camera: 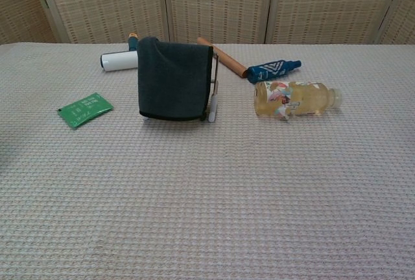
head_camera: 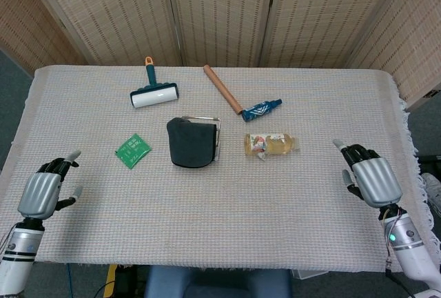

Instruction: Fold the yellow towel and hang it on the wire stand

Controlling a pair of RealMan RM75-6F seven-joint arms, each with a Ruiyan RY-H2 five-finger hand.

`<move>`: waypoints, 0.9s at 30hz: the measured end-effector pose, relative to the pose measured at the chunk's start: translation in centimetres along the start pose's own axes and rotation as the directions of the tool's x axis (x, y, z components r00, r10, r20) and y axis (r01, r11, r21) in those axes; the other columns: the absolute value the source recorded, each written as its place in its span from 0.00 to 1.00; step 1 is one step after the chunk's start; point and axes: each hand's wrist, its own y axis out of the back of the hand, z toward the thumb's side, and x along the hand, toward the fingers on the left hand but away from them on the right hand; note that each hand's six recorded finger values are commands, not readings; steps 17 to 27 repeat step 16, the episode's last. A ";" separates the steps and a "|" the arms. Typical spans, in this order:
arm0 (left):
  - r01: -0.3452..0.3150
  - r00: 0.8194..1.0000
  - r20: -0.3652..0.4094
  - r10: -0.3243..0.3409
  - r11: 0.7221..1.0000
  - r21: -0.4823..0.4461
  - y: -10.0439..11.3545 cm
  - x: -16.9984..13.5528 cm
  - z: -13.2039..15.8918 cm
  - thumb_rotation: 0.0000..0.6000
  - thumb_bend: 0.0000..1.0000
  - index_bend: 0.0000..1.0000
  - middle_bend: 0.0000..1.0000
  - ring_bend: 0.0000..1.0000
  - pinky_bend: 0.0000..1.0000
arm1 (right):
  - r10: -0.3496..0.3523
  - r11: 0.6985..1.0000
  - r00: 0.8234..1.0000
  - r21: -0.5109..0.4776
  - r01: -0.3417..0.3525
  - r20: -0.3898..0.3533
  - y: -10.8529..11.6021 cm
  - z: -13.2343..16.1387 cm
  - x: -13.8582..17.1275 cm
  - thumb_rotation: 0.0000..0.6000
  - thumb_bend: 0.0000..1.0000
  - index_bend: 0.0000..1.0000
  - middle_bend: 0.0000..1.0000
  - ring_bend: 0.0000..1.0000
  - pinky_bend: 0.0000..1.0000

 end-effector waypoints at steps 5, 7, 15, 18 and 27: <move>-0.011 1.000 -0.017 0.011 1.000 0.022 -0.2 -2.5 -0.1 1.00 0.36 0.12 0.34 0.25 0.33 | -0.008 1.000 0.998 -0.022 0.009 0.058 -0.3 -1.8 3.0 1.00 0.57 0.08 0.24 0.21 0.32; -0.010 1.000 -0.021 0.011 0.999 0.031 -0.2 -3.2 -0.1 1.00 0.36 0.12 0.34 0.25 0.33 | -0.004 1.000 0.997 -0.030 0.007 0.083 -0.5 -2.4 4.2 1.00 0.56 0.08 0.24 0.21 0.32; -0.014 0.999 -0.035 0.015 0.999 0.034 -0.2 -5.8 0.4 1.00 0.36 0.12 0.34 0.25 0.33 | 0.026 0.998 0.988 -0.055 -0.018 0.154 -1.4 -3.8 7.3 1.00 0.56 0.08 0.24 0.21 0.32; -0.015 0.999 -0.035 0.016 0.999 0.032 -0.1 -6.0 0.4 1.00 0.36 0.12 0.34 0.25 0.33 | 0.028 0.998 0.988 -0.058 -0.020 0.155 -1.5 -3.8 7.4 1.00 0.56 0.08 0.24 0.21 0.32; -0.015 0.999 -0.035 0.016 0.999 0.032 -0.1 -6.0 0.4 1.00 0.36 0.12 0.34 0.25 0.33 | 0.028 0.998 0.988 -0.058 -0.020 0.155 -1.5 -3.8 7.4 1.00 0.56 0.08 0.24 0.21 0.32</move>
